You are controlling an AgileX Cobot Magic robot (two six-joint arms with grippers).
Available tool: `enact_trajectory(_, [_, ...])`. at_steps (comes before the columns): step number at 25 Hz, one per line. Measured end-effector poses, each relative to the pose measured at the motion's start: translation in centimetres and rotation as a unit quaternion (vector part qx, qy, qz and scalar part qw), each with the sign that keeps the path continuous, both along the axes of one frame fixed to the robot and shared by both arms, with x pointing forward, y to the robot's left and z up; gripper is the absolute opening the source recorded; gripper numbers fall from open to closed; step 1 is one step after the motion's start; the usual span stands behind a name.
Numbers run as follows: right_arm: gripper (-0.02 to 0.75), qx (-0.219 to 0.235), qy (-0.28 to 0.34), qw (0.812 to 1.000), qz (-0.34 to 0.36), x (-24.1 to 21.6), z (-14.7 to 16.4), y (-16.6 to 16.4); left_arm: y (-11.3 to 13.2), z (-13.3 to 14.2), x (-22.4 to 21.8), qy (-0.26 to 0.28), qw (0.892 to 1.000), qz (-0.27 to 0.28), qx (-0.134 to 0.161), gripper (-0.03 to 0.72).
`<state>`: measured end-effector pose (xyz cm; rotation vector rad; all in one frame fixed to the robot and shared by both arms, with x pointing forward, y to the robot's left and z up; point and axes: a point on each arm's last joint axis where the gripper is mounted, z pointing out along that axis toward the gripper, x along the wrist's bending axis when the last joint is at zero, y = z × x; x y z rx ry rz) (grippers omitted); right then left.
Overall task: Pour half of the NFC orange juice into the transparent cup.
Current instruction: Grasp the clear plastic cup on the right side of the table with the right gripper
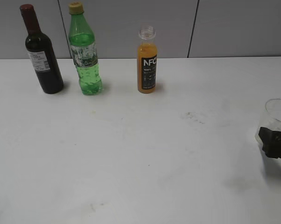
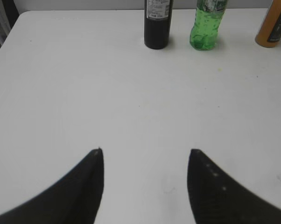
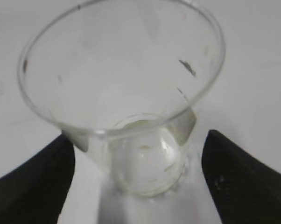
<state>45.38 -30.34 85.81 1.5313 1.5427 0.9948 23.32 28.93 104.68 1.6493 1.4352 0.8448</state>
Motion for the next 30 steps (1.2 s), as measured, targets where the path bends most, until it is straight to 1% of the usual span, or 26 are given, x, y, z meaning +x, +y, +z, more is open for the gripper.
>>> enact_trajectory(7, [0.652, 0.001, -0.027, 1.000, 0.009, 1.4, 0.6, 0.1, 0.0, 0.0, 0.0, 0.000, 1.000, 0.000, 0.000, 0.440])
enact_trajectory(13, [0.647, -0.001, -0.050, 0.999, 0.000, 2.7, 1.1, -0.1, 0.0, 0.0, 0.0, 0.000, 1.000, 0.000, 0.000, 0.440])
enact_trajectory(16, [0.647, -0.001, -0.047, 0.999, 0.000, 2.8, 0.9, -0.1, 0.0, 0.0, 0.0, 0.000, 1.000, 0.000, 0.000, 0.440])
enact_trajectory(20, [0.643, 0.001, -0.023, 1.000, -0.001, 2.7, -0.3, -0.1, 0.0, 0.0, 0.0, 0.000, 1.000, 0.000, 0.000, 0.440])
enact_trajectory(25, [0.576, 0.002, -0.014, 1.000, 0.010, 2.6, -0.7, 0.0, 0.0, 0.0, 0.0, 0.000, 1.000, 0.000, 0.000, 0.440])
enact_trajectory(30, [0.546, 0.003, -0.015, 1.000, 0.014, 2.6, -0.7, 0.1, 0.0, 0.0, 0.0, 0.000, 1.000, 0.000, 0.000, 0.440])
